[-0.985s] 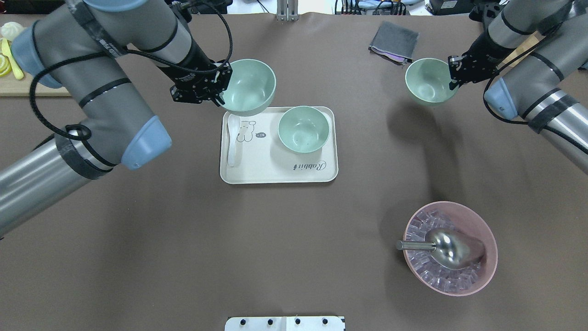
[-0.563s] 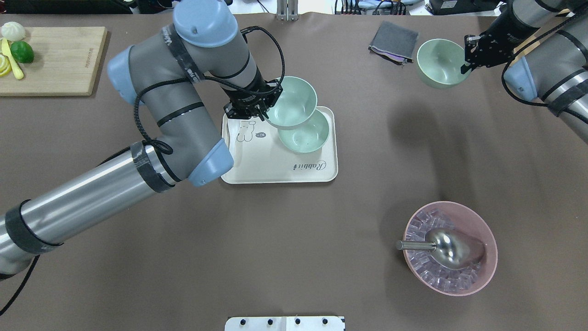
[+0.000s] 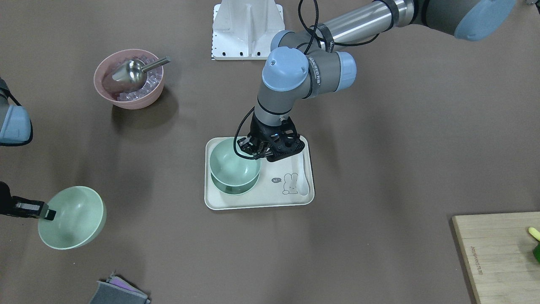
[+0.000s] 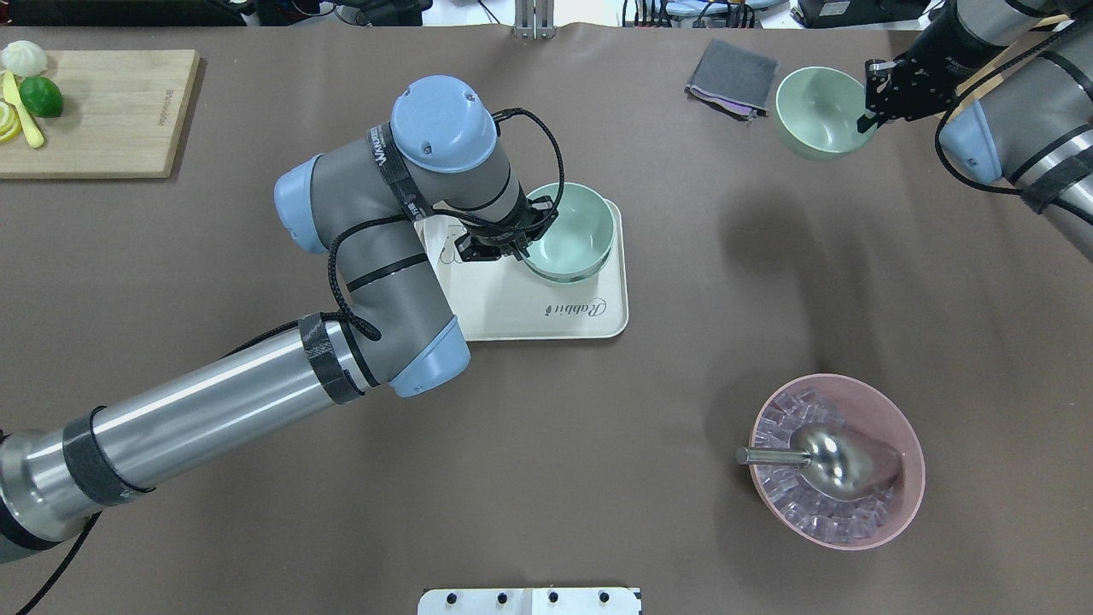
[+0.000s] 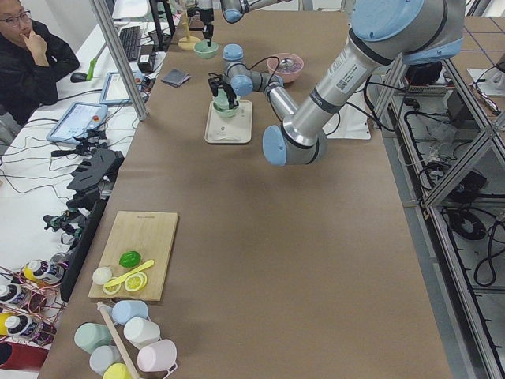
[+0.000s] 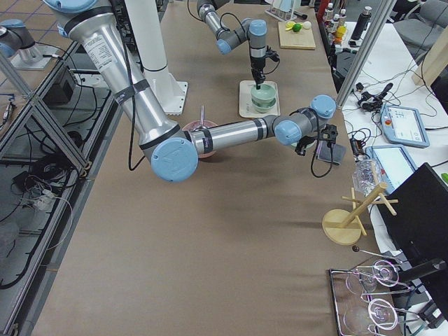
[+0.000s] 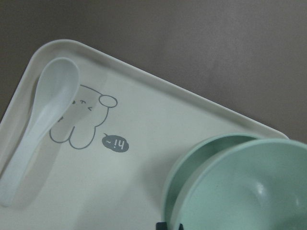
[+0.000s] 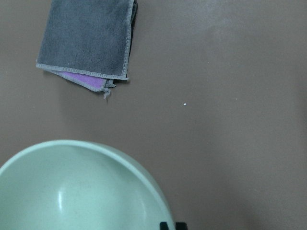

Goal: Stack green bowls together

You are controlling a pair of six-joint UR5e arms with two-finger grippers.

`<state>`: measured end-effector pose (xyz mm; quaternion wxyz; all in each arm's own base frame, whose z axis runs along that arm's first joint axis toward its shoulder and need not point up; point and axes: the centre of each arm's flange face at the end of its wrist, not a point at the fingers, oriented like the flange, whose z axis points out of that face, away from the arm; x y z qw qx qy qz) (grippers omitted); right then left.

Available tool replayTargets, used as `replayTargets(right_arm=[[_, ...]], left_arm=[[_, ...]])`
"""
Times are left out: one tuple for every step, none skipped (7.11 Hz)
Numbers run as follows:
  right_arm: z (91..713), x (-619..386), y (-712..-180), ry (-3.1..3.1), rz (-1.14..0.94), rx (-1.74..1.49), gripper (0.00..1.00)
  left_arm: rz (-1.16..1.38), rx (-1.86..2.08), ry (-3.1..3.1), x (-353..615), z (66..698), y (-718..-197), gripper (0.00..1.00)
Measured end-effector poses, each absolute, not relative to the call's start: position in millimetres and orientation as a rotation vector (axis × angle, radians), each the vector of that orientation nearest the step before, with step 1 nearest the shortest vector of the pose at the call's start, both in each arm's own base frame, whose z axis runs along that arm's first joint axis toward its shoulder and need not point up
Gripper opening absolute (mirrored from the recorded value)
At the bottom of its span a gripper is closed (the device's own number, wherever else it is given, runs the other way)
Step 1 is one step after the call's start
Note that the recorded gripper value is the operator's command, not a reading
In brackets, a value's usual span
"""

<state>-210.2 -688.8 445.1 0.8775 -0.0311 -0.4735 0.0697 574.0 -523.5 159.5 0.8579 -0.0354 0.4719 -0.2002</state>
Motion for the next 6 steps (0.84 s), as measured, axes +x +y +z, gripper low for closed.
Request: replayTargets(right_arm=[[444.9,-210.6,-688.6,-0.988,0.145,-0.065,0.0],[444.7,-210.9,-688.5,-0.988,0.145,-0.065,0.0],[444.7,-210.9,-688.5,-0.987,0.145,-0.064,0.0],[444.8,-210.9,-688.6,-0.986,0.145,-0.063,0.0],[444.8,-211.3,-688.5,-0.986,0.145,-0.063,0.0],[445.0,-211.5,-688.4,-0.985,0.144,-0.062,0.0]], left_arm=[[-0.419,-0.073,0.991,576.6,160.2,-522.1,0.0],[-0.418,-0.071,0.993,577.8,161.2,-522.3,0.0],[-0.417,-0.068,0.998,579.4,162.8,-523.2,0.0],[-0.416,-0.065,1.003,581.4,165.3,-524.5,0.0],[-0.414,-0.063,1.009,582.5,165.6,-525.3,0.0],[-0.413,-0.061,1.012,582.9,165.0,-525.6,0.0]])
